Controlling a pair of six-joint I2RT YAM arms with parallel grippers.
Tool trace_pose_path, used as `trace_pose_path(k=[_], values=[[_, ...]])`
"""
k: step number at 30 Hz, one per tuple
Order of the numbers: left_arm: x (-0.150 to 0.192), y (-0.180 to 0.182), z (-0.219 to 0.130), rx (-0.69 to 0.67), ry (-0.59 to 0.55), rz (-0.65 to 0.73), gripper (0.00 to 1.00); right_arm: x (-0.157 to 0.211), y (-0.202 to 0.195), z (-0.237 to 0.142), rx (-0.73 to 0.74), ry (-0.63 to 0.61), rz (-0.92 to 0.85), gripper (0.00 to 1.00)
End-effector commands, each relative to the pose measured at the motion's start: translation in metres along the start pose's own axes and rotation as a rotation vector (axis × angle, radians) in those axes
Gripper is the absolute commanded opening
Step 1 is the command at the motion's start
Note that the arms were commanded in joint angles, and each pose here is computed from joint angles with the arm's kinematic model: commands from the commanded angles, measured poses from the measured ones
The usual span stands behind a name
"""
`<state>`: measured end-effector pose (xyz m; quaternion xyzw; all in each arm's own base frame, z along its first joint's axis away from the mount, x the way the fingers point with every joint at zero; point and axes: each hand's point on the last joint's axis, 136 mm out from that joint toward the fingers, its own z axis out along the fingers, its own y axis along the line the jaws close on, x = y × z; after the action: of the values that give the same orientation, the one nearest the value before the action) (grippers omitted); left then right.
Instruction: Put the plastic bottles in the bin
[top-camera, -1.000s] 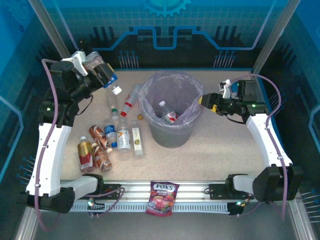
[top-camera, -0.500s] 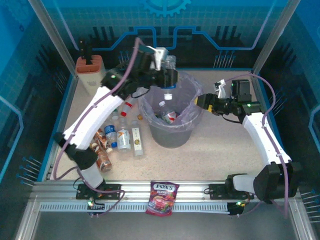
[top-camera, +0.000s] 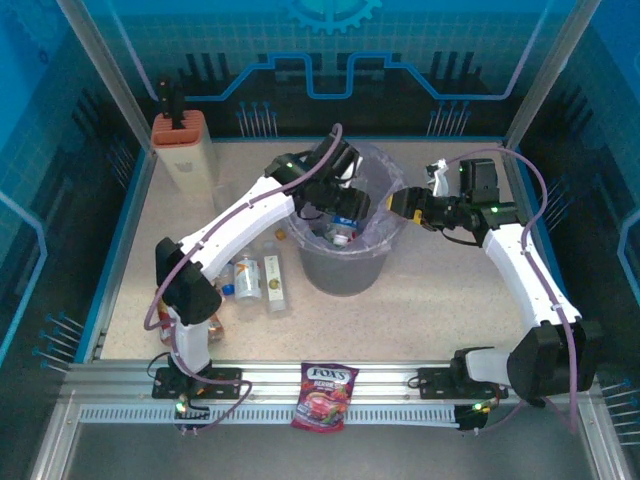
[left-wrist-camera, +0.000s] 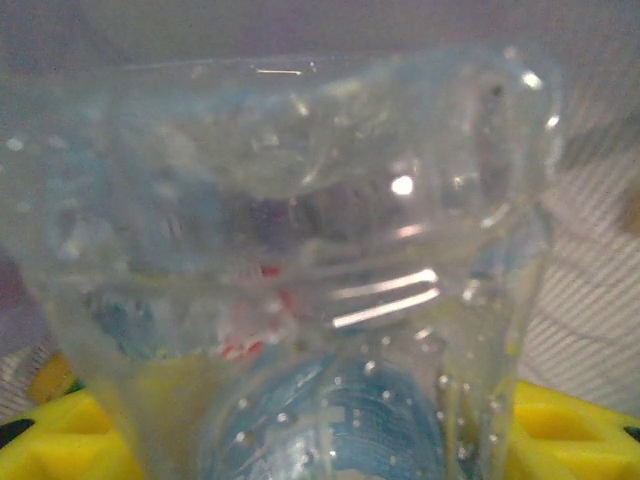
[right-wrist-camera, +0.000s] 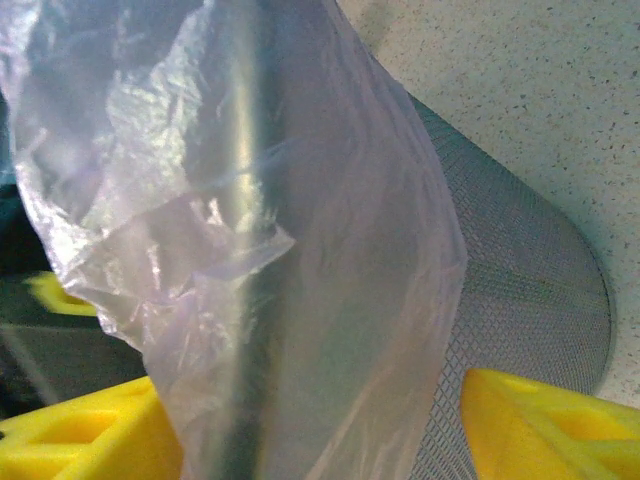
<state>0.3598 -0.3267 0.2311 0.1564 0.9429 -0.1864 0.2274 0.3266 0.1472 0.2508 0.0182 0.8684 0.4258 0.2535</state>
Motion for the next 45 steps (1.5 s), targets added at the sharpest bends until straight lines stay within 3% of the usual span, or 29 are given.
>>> trace_pose_path(k=[1,8,13,20,25,29,36,40,45], values=[[0.010,-0.010,0.020,0.062,0.032,-0.014,0.35,0.004,-0.008,0.007,0.030,0.021,0.002,0.71],[0.027,-0.007,0.043,0.073,0.088,-0.025,0.53,0.000,-0.007,0.007,0.031,0.011,-0.005,0.72],[0.026,-0.010,0.040,0.092,0.078,-0.020,0.73,0.001,-0.008,0.007,0.037,0.016,-0.007,0.72],[0.016,-0.018,0.023,0.121,0.036,0.001,0.91,0.002,-0.009,0.008,0.043,0.019,-0.006,0.72],[0.002,-0.024,-0.001,0.135,-0.017,0.028,0.93,0.002,-0.009,0.007,0.047,0.018,-0.007,0.73],[-0.014,-0.025,-0.034,0.114,-0.125,0.089,0.94,0.001,-0.009,0.008,0.049,0.017,-0.014,0.73],[-0.041,-0.013,-0.126,0.045,-0.347,0.105,0.94,0.000,-0.009,0.007,0.056,0.011,-0.018,0.73],[-0.044,0.032,-0.172,-0.072,-0.416,0.026,0.95,-0.001,-0.008,0.007,0.054,0.010,-0.023,0.73],[-0.028,0.120,-0.194,-0.177,-0.437,-0.190,0.95,-0.001,-0.006,0.006,0.049,0.011,-0.027,0.73]])
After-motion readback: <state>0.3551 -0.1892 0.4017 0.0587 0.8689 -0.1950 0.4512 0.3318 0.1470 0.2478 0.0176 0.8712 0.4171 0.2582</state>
